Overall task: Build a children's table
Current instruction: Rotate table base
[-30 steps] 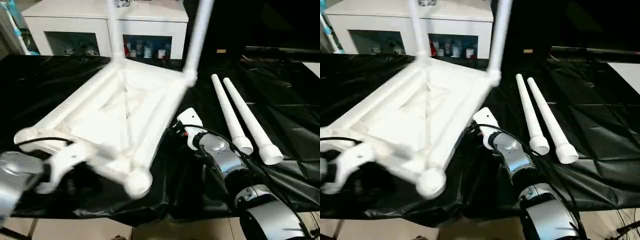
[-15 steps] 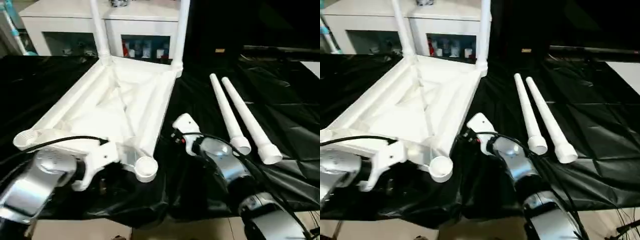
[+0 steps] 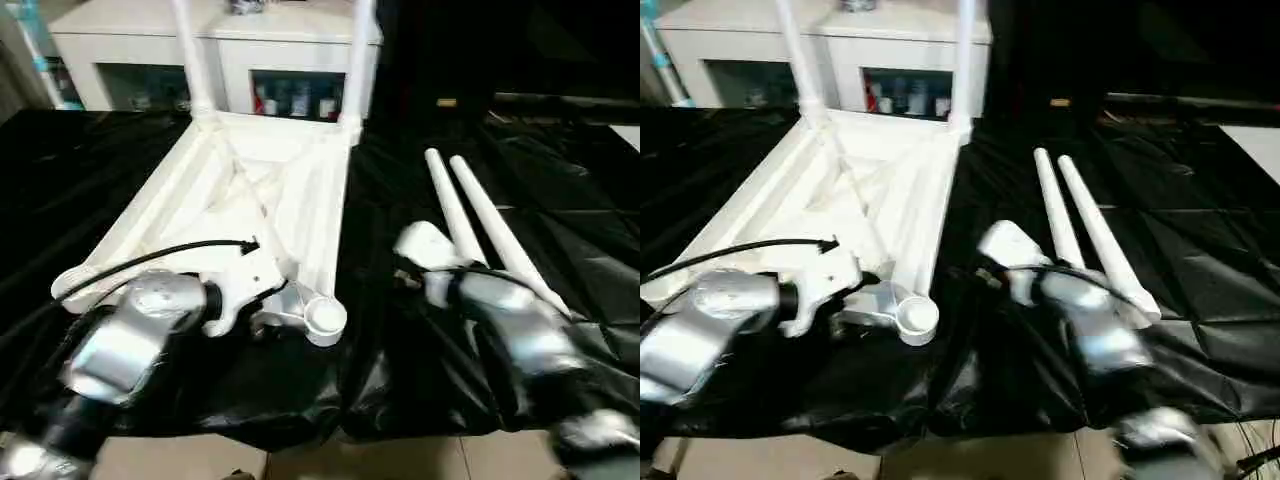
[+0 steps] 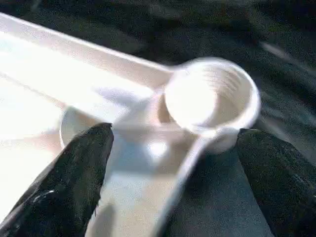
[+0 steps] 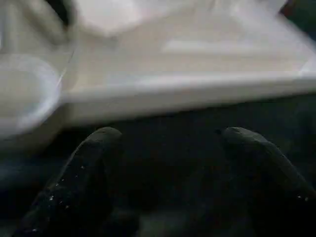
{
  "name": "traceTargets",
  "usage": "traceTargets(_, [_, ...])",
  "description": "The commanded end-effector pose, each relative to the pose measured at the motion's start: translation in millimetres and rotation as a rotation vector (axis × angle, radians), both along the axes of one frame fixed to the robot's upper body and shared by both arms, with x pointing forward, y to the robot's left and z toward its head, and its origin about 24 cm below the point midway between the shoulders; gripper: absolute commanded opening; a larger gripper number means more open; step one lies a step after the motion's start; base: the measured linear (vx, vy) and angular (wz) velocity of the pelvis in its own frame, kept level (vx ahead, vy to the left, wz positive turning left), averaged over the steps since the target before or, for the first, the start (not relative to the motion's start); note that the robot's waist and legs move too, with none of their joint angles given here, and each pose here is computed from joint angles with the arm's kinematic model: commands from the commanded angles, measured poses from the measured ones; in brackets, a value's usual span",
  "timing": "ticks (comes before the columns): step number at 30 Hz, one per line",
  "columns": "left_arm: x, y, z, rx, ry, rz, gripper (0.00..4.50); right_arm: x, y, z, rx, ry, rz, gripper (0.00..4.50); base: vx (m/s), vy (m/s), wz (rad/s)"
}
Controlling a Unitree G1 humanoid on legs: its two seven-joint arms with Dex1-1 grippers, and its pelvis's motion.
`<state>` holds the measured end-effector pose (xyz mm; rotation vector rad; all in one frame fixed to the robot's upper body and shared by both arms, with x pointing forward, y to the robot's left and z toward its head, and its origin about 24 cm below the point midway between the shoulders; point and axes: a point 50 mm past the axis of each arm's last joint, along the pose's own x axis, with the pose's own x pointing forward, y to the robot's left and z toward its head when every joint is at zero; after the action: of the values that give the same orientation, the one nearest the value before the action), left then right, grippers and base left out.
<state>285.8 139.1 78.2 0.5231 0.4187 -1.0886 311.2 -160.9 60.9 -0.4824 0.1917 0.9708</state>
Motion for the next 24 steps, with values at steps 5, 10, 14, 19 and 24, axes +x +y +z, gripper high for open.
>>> traceTargets(5, [16.9, -14.0, 5.4, -0.022, -0.138, -0.010, 4.44, -7.1, -10.4, 17.6, -0.046, 0.019, 0.069, 3.59, 0.000, 0.000, 0.00])
traceTargets(10, [15.6, -1.9, 38.1, -0.118, -0.147, -0.082, 4.44, -17.9, -12.5, 22.5, -0.021, 0.072, 0.109, 3.59, 0.000, 0.000, 0.00])
traceTargets(14, [7.4, 16.6, 39.2, -0.072, -0.042, -0.150, 4.44, -26.7, -8.0, 22.2, -0.037, 0.119, 0.167, 3.59, 0.000, 0.000, 0.00])
traceTargets(19, [4.3, 39.5, 24.9, 0.086, 0.039, -0.187, 4.17, -31.9, -2.8, 24.5, -0.049, 0.146, 0.210, 3.59, 0.000, 0.000, 0.00])
traceTargets(24, [12.8, 38.1, 16.0, 0.113, 0.009, -0.170, 3.96, -34.4, 0.4, 24.9, -0.061, 0.158, 0.225, 3.59, 0.000, 0.000, 0.00])
